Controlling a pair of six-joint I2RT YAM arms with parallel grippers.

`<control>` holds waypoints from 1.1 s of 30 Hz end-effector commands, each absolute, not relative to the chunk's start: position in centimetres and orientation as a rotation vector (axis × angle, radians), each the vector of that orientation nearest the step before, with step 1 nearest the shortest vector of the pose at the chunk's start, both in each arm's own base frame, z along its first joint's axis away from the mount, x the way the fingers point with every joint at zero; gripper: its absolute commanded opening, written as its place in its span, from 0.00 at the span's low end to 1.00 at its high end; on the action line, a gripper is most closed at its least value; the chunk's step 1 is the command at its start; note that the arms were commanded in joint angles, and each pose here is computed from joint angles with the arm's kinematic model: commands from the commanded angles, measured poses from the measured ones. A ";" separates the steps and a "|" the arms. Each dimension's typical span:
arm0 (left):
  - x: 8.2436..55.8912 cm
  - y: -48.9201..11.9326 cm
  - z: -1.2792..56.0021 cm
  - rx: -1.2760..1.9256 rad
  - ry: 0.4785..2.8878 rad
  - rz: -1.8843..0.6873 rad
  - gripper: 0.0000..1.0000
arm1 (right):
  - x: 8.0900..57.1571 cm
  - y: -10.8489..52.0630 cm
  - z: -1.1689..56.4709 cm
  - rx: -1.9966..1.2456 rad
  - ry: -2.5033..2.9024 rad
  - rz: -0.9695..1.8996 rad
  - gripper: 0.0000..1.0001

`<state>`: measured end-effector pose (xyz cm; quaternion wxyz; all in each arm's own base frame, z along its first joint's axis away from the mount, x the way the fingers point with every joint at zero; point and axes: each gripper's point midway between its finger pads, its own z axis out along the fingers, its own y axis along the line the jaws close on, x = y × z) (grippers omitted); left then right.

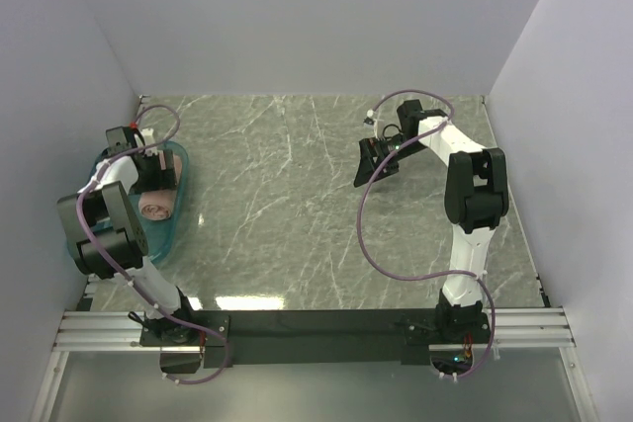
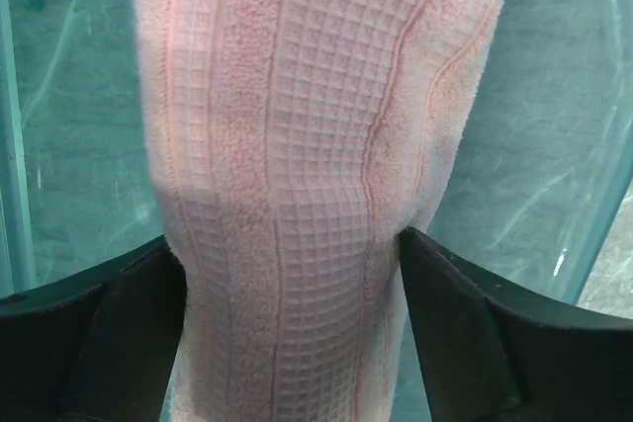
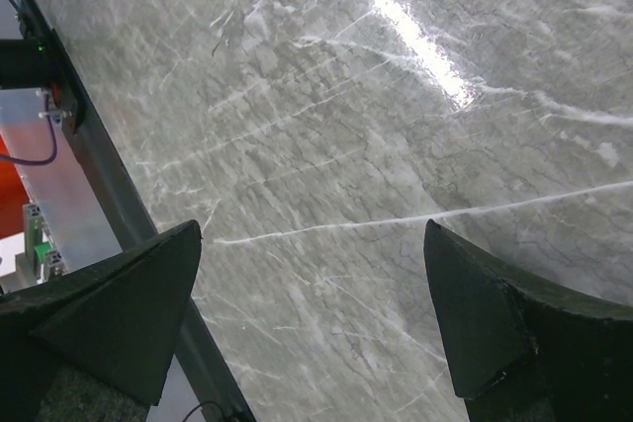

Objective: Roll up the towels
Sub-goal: Place the rolled towel into the container

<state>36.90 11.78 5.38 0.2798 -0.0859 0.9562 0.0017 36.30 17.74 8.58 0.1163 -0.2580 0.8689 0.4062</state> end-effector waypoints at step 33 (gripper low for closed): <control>39.4 10.3 29.1 -0.129 2.224 0.011 0.99 | 38.5 16.3 16.9 -0.797 2.364 0.991 1.00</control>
